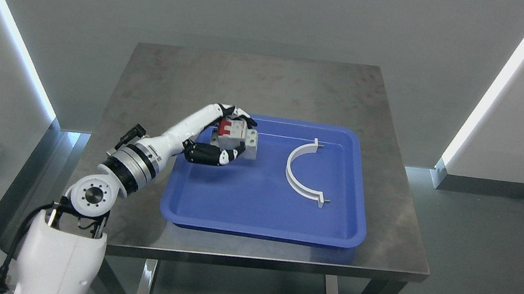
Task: Place circuit breaker on shelf
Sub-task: 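Lift the circuit breaker up out of the tray with the left hand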
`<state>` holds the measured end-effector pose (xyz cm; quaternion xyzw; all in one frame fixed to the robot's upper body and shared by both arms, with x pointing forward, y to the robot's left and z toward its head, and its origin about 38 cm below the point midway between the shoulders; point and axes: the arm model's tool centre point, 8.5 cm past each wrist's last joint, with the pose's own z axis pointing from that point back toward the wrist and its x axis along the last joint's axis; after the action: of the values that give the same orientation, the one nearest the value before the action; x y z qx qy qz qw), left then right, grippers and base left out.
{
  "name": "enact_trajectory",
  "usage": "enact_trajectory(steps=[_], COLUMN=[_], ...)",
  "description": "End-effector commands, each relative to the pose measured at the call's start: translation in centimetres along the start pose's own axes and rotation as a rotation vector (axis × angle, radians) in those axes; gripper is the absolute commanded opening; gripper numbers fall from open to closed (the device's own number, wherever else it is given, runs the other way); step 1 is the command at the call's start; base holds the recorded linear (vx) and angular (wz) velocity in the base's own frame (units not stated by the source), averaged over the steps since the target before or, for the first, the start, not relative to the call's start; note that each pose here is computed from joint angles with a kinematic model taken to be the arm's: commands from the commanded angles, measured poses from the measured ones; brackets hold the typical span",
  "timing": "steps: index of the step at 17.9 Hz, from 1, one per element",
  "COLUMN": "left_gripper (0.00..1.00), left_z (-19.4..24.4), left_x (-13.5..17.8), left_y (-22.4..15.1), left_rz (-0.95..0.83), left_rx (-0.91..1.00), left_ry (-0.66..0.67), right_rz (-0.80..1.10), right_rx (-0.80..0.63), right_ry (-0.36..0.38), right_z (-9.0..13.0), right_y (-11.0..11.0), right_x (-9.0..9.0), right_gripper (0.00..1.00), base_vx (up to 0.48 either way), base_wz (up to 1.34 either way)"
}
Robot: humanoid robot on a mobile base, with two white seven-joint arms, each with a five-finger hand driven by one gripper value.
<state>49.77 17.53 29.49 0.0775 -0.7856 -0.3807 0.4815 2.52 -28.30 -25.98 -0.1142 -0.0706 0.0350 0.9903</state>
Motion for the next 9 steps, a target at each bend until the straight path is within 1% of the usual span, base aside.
enact_trajectory(steps=[1, 2, 4, 9], left_gripper=[0.08, 0.08, 0.08, 0.08], left_z=[2.8, 3.4, 4.7, 7.8], left_x=[0.0, 0.3, 0.1, -0.7], left_y=[7.8, 8.1, 7.8, 7.7], left_rz=[0.147, 0.149, 0.13, 0.109], left_rx=[0.482, 0.546, 0.617, 0.675], left_ry=[-0.162, -0.219, -0.271, -0.277], right_rz=[0.032, 0.032, 0.032, 0.032], right_rx=[-0.014, -0.014, -0.014, -0.014], right_ry=[0.062, 0.062, 0.062, 0.062], right_z=[-0.1, -0.1, -0.1, -0.1], right_y=[-1.0, -1.0, -1.0, -1.0], right_x=[-0.7, -0.7, -0.7, -0.7], right_gripper=[1.0, 1.0, 1.0, 1.0], base_vx=[0.0, 0.0, 0.0, -0.074], base_wz=[0.0, 0.0, 0.01, 0.01])
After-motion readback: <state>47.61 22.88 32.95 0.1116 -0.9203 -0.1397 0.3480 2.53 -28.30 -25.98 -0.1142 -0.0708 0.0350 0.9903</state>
